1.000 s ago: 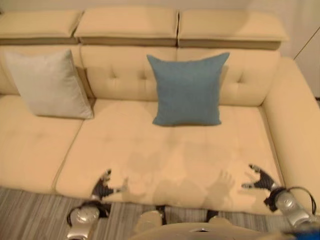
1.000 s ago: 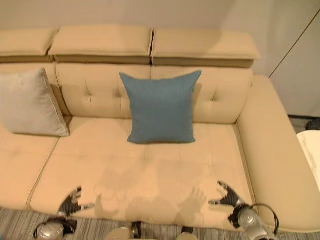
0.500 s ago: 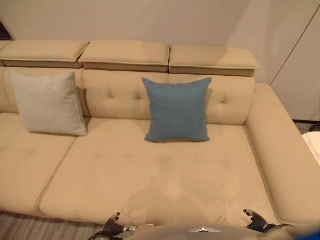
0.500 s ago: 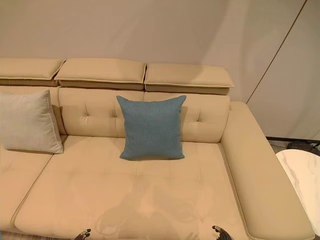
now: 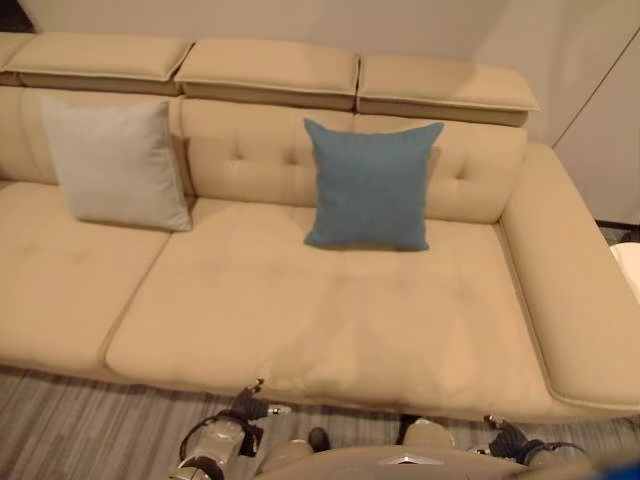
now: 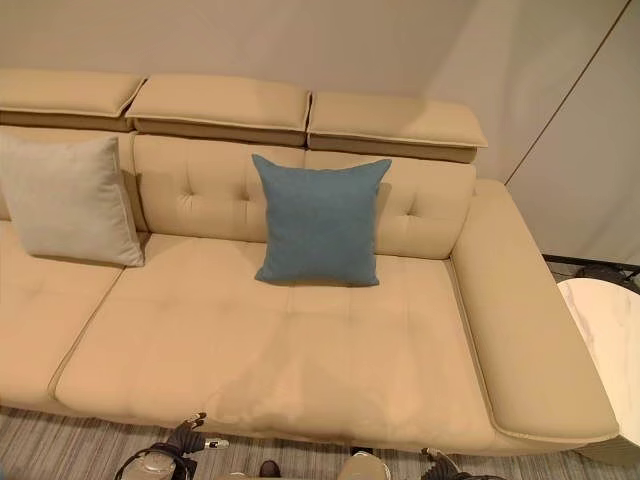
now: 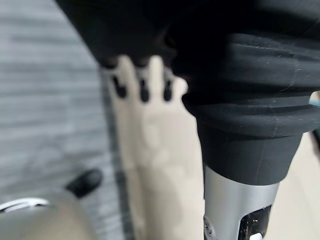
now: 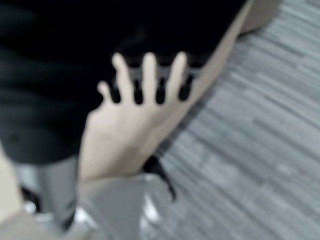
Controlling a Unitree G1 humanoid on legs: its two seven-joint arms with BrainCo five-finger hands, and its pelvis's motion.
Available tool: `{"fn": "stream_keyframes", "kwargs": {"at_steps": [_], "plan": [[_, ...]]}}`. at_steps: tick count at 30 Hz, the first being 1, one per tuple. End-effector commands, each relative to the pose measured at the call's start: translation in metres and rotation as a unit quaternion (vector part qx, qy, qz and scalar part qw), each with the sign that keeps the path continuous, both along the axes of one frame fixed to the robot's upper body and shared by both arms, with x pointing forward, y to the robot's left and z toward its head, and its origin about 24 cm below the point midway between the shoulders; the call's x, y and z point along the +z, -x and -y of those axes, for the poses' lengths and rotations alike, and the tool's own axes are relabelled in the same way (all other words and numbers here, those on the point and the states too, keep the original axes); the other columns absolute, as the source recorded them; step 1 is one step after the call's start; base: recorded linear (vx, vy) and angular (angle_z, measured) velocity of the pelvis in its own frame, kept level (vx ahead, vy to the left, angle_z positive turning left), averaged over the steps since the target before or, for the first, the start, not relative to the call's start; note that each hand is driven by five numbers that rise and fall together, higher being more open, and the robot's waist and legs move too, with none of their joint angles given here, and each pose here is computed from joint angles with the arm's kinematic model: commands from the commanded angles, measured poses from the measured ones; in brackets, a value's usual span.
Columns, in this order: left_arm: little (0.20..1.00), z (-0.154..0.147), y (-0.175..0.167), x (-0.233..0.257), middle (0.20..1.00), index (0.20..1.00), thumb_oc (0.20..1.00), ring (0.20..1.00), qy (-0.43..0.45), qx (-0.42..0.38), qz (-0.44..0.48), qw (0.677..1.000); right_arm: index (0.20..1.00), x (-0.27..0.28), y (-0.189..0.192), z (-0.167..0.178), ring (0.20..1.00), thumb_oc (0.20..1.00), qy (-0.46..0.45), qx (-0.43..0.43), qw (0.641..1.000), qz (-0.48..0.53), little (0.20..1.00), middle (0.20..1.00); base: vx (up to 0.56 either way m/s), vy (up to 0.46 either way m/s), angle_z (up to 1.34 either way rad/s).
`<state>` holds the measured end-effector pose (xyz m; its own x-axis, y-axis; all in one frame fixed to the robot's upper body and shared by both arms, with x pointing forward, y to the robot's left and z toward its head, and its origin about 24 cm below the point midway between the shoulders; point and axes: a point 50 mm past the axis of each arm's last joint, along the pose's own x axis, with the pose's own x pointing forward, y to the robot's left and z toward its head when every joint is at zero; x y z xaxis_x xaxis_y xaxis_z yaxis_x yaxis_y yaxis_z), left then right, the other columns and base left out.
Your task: Pick up all the scattered cushions and arrange them neatly on the sofa.
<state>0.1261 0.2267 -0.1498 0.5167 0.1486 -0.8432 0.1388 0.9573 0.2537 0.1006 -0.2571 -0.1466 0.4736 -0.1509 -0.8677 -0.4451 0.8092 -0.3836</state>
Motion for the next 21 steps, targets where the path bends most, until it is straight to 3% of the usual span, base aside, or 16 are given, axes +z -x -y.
{"fn": "stream_keyframes", "kwargs": {"at_steps": [1, 6, 13, 21], "plan": [[1.000, -0.017, 0.009, 0.001, 1.000, 1.000, 1.000, 1.000, -0.028, -0.001, -0.010, 1.000, 1.000, 0.004, -0.021, -0.006, 1.000, 1.000, -0.003, 0.023, 1.000, 0.020, 1.000, 1.000, -0.39, 0.121, -0.33], [1.000, -0.023, 0.022, -0.001, 1.000, 1.000, 1.000, 1.000, -0.032, 0.009, -0.035, 0.999, 1.000, -0.001, -0.014, -0.015, 1.000, 1.000, -0.018, 0.025, 1.000, 0.003, 1.000, 1.000, -0.27, 0.093, -0.36], [1.000, -0.025, 0.029, -0.004, 1.000, 1.000, 1.000, 1.000, -0.028, 0.035, -0.046, 0.998, 1.000, -0.004, -0.012, -0.023, 1.000, 1.000, -0.028, 0.025, 0.999, -0.005, 1.000, 1.000, -0.11, -0.118, -0.39], [1.000, -0.013, 0.029, -0.007, 1.000, 1.000, 1.000, 1.000, -0.022, 0.006, -0.054, 0.998, 1.000, -0.010, 0.008, -0.019, 1.000, 1.000, -0.021, 0.010, 0.999, -0.040, 1.000, 1.000, -0.03, -0.089, -0.08]]}}
